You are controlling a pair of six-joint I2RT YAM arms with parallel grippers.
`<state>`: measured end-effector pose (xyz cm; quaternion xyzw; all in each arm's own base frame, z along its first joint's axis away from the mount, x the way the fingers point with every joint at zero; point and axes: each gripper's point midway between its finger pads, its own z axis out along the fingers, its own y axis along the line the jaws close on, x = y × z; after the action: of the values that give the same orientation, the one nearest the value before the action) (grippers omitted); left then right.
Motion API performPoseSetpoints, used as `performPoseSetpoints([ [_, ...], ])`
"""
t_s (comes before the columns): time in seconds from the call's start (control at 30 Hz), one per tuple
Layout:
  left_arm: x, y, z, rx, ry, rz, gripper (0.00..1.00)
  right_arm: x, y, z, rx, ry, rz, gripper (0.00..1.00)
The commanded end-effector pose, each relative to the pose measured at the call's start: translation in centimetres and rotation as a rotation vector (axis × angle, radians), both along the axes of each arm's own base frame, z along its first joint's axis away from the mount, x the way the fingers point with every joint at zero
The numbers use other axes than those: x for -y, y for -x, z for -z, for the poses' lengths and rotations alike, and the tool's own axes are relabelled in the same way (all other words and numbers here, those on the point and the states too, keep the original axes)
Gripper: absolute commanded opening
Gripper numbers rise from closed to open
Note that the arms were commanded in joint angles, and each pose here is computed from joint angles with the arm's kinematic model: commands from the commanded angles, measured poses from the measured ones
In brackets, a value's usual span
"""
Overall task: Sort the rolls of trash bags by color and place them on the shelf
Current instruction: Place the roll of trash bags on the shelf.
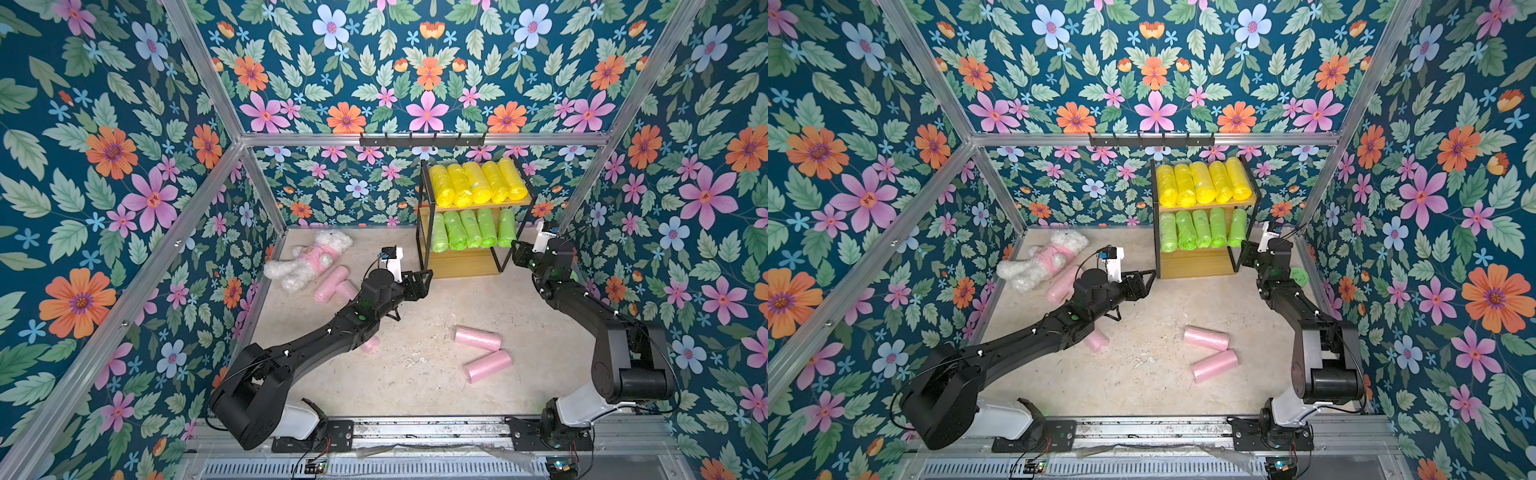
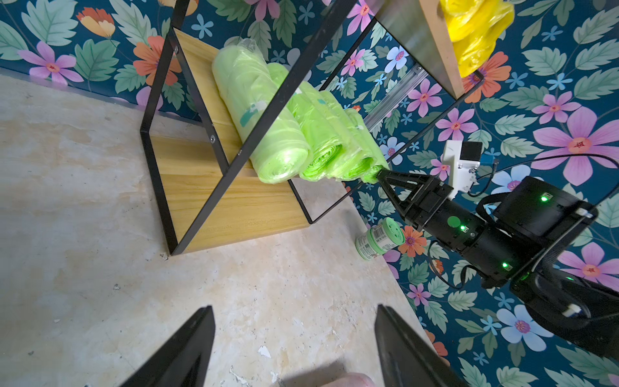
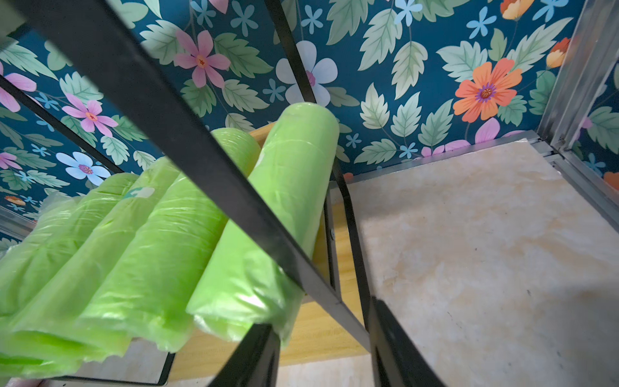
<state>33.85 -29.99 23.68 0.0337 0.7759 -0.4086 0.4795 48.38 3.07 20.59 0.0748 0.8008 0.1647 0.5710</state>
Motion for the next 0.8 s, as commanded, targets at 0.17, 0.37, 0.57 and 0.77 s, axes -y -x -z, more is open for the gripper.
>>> performPoseSetpoints([
  [0.17, 0.0, -0.1, -0.2, 0.014, 0.0, -0.002, 0.8, -0.7, 2.6, -2.6, 0.072, -0.062, -0.125, 0.6],
  [0.37, 0.1, -0.2, -0.2, 0.013, 0.004, 0.002, 0.8, 3.2, 3.1, -4.3, 0.099, -0.199, -0.082, 0.54],
  [0.57, 0.5, -0.3, -0.3, 0.011, 0.014, 0.012, 0.8, 4.1, -0.6, -4.9, 0.06, -0.276, -0.088, 0.42],
  [0.77, 0.5, -0.2, -0.6, 0.015, 0.011, 0.013, 0.8, 3.4, -4.9, -4.2, 0.0, -0.369, -0.163, 0.32],
])
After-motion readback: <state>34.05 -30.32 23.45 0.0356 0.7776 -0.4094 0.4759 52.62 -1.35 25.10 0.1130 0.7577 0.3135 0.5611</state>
